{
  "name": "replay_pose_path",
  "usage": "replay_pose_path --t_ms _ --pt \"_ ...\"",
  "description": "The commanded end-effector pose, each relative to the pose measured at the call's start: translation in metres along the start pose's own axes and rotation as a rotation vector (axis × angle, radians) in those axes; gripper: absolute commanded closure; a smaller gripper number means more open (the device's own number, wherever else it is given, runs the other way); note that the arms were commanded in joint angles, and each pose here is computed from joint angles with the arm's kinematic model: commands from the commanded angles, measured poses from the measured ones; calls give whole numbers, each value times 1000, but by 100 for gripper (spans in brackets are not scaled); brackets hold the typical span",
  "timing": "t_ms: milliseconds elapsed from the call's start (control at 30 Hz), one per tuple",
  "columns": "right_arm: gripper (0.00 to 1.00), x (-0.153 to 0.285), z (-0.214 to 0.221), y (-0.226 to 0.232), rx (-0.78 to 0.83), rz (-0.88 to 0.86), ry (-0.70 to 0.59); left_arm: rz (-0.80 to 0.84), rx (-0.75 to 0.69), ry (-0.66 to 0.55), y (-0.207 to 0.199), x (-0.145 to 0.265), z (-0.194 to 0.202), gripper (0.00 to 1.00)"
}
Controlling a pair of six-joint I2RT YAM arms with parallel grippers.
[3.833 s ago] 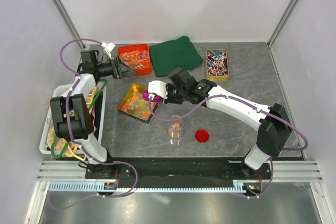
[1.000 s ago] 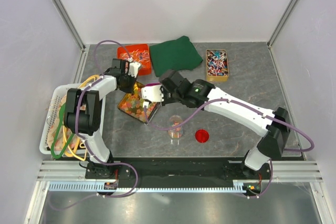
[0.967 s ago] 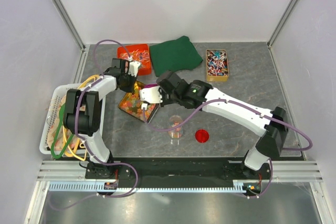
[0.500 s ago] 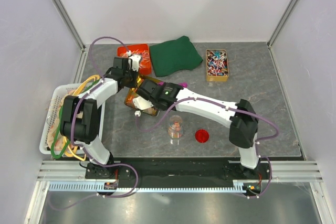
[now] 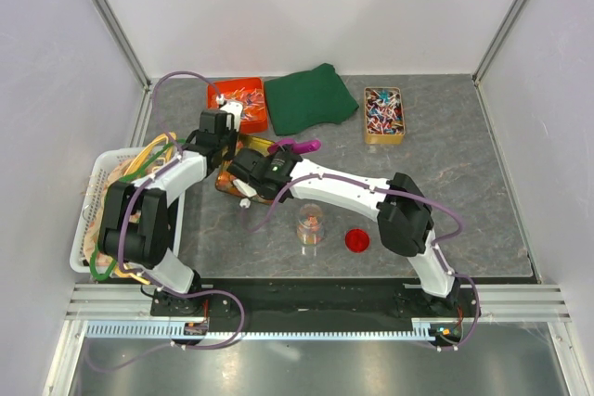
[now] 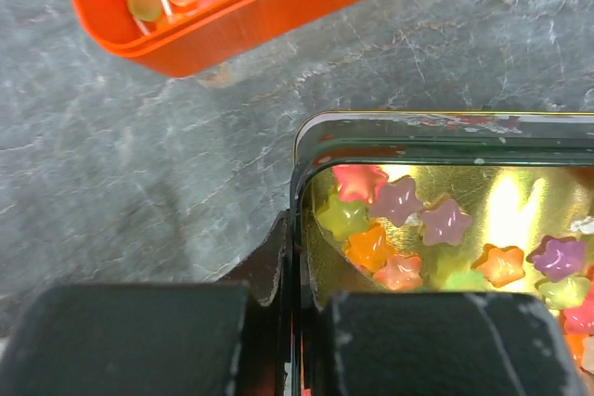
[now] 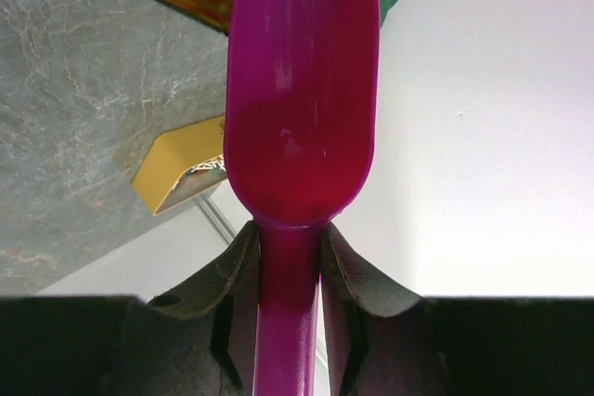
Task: Pack the candies
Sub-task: Adjust the fake candies in the storage box.
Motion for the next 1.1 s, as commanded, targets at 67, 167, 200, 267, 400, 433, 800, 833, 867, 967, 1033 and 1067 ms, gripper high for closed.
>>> replay_pose_path --t_ms 67,167,200,267,400,433,800,833,867,967,1033,1067 --pt "100 6 -4 -15 70 31 69 -66 71 -235 6 21 -38 98" --pt "100 6 -13 -18 103 41 78 -35 69 -274 3 26 -40 98" --pt "100 6 -14 -18 112 42 81 -26 69 -289 3 27 -42 98" --pt "100 8 -17 -21 140 56 103 -2 69 -307 1 31 -40 98" --pt "100 15 -20 -25 190 83 143 8 79 -298 -1 28 -35 98" --pt "100 19 -19 -27 194 95 148 17 85 -294 -1 27 -34 98" --pt "100 57 12 -46 67 145 52 197 177 -187 -9 6 -15 98" --pt "100 59 15 -45 57 134 37 206 189 -175 -8 4 -13 98" --pt "100 62 19 -44 46 128 25 237 208 -164 -8 2 -12 98" --pt "100 78 34 -45 -27 120 -51 288 260 -126 -5 -4 -6 98" --pt "100 93 49 -50 -101 136 -118 306 282 -111 0 -9 -3 98" --pt "100 98 53 -51 -126 143 -138 338 296 -106 -1 -9 -2 98"
Point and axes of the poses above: each gripper's point midway between its finger pads, its own x axis back along the fingers, its own y axis along the line the jaws close on, z = x × y, the point moved 10 cm from there along x, back along the fingers, and after that the axes turned 2 degrees about -x, right-handed, at the moved point
